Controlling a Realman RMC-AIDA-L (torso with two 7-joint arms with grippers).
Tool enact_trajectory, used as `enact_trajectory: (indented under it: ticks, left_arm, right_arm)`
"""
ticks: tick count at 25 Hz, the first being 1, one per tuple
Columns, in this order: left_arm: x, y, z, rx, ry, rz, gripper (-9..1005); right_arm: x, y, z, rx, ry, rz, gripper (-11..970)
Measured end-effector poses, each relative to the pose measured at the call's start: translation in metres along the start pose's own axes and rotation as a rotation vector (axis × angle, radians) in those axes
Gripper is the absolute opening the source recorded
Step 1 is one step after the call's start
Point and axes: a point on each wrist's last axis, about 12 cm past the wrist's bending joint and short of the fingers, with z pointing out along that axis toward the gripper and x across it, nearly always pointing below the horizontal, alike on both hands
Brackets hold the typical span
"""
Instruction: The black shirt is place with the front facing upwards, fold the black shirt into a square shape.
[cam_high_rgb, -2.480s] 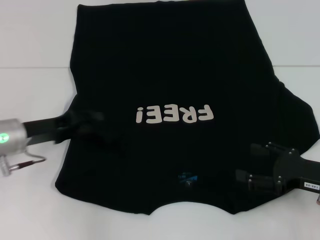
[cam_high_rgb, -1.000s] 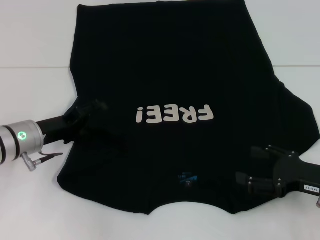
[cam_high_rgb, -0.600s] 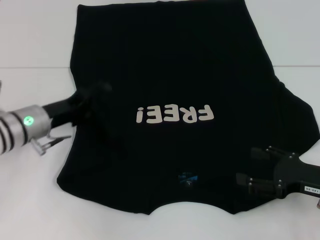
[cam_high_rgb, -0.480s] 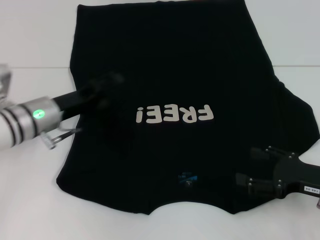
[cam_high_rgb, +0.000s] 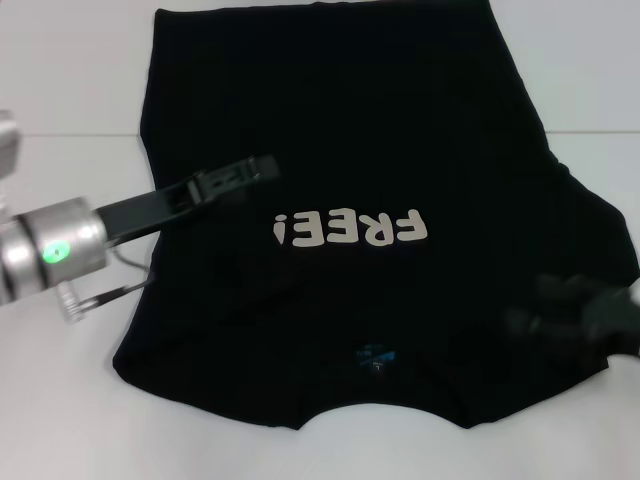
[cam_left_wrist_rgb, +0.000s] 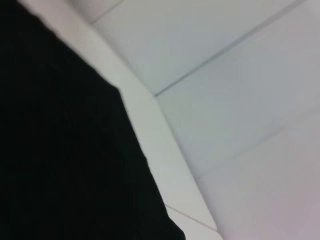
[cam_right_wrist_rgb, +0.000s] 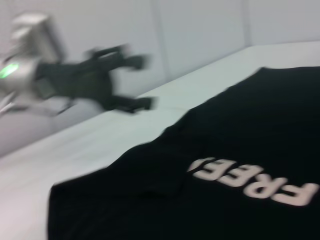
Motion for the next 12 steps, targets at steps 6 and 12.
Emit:
enact_trajectory:
  ticks: [6,12]
  left_arm:
    - [0.015,-0.001,-0.047,0.098,0.043,0.244,951]
    - [0.039,0.0,-0.068,0.166,0.125,0.418,951]
  right_arm:
    - [-0.034,-0.038,-0.039,0.137,0.063,0.334,940]
    - [-0.076,-0.067,-0.064,0.305,0.225,0.622,941]
